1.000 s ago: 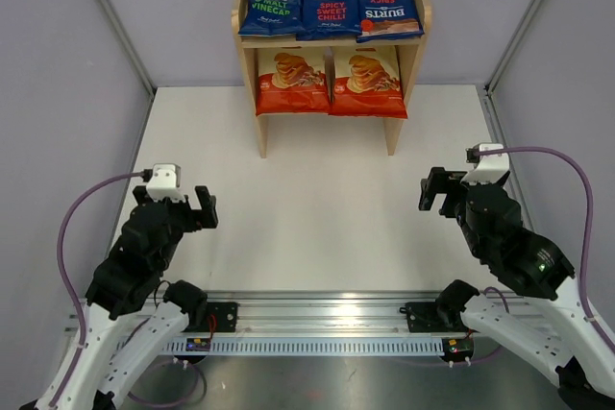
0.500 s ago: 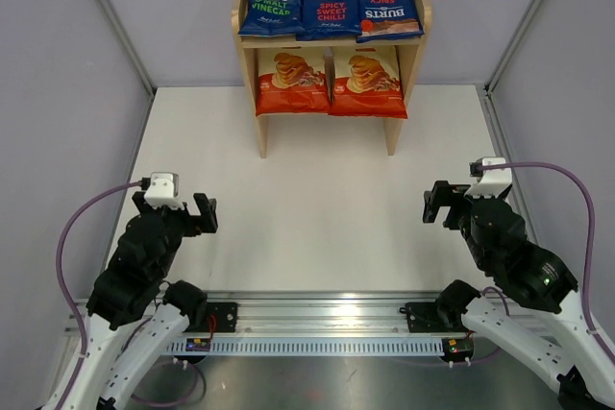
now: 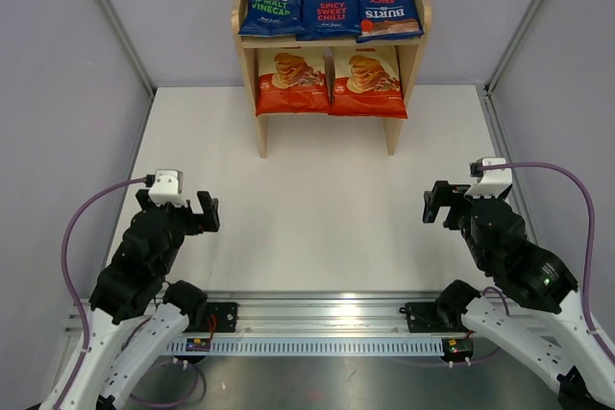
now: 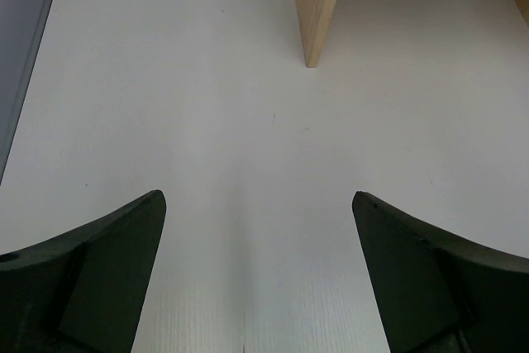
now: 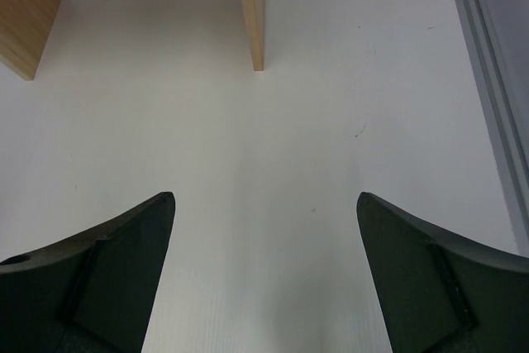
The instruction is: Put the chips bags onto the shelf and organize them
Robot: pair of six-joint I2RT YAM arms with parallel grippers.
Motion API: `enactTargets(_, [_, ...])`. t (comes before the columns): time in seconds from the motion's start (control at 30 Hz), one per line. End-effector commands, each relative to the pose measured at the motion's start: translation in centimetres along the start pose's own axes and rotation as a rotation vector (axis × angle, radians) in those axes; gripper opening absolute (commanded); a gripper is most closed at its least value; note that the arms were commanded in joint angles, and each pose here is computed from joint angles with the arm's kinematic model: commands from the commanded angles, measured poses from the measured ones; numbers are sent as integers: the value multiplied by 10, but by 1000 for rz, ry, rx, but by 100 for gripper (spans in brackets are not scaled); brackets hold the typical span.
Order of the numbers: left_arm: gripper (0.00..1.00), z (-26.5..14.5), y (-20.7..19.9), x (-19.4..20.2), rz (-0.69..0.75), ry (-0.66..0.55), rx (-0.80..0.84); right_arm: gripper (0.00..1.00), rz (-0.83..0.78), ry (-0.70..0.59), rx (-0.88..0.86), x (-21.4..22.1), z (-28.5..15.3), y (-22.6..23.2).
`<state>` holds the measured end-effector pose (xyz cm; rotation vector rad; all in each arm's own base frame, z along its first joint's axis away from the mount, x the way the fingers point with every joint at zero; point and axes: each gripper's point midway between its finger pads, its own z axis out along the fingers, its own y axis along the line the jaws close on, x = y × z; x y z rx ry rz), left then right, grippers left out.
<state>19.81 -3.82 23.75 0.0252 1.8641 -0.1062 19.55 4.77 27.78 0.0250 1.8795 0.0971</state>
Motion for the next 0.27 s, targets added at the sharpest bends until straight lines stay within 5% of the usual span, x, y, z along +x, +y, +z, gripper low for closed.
enactTargets(0.0, [99,1,-2,-12,-4,-42,11,99,16,-12,14,-2,-1,-3])
enactTargets(0.23, [99,0,-2,-12,-4,-42,9,99,23,-15,7,-3,-3,-3])
